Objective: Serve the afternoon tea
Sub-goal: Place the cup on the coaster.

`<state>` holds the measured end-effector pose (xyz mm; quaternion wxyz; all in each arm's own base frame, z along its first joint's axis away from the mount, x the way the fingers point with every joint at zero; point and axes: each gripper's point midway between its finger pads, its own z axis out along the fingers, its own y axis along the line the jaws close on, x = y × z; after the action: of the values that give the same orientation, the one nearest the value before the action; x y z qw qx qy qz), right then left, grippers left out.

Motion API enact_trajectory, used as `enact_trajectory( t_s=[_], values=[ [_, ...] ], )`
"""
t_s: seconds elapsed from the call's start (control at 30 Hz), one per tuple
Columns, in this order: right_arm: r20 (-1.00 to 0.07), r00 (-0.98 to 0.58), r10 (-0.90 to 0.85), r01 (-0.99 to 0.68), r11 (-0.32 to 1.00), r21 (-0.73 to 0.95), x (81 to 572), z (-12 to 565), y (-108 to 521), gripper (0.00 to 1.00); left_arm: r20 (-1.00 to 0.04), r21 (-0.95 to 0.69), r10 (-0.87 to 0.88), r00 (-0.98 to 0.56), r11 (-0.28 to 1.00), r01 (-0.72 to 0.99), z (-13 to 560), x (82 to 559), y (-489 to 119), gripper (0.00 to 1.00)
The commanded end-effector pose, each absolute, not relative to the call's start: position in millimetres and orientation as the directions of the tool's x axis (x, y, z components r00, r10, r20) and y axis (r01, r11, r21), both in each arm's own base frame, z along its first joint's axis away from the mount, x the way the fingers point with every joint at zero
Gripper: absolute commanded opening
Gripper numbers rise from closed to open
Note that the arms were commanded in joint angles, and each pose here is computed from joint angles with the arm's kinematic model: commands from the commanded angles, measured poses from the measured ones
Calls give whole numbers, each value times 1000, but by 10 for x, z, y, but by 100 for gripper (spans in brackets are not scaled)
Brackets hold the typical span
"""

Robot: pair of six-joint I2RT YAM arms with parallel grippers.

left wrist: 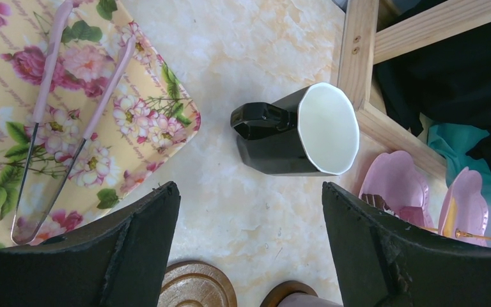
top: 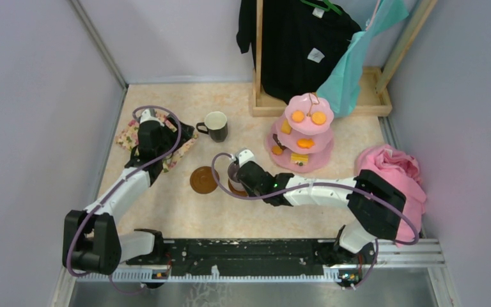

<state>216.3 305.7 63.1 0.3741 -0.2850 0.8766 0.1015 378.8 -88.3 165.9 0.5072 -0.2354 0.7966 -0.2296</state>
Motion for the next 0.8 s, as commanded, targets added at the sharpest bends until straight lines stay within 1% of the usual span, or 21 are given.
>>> enact_trajectory(
  t_s=[0.0, 0.13, 0.2, 0.47, 0.67, 0.77],
  values=[
    [-759, -532, -376, -556, 831, -22, 2214, 774, 3129, 30, -694, -612, -611, -380, 779, -136, 1661, 3805, -898, 88],
    [-763, -527, -375, -554, 832, -26, 2223, 795, 3118, 35, -693, -612, -612, -381, 779, -139, 1660, 3819, -899, 88],
    [-765, -525, -374, -555, 831, -25, 2225, 806, 3123, 36, -690, -611, -613, -385, 779, -143, 1652, 3824, -901, 89],
    [-778, -508, -369, -555, 831, -32, 2245, 870, 3109, 46, -693, -600, -608, -387, 784, -157, 1638, 3857, -882, 91],
    [-788, -495, -366, -560, 828, -33, 2251, 923, 3113, 54, -717, -563, -577, -391, 810, -163, 1646, 3931, -841, 92],
    [-794, -488, -362, -561, 827, -32, 2255, 967, 3110, 57, -746, -529, -543, -387, 835, -152, 1659, 3982, -803, 93]
  ],
)
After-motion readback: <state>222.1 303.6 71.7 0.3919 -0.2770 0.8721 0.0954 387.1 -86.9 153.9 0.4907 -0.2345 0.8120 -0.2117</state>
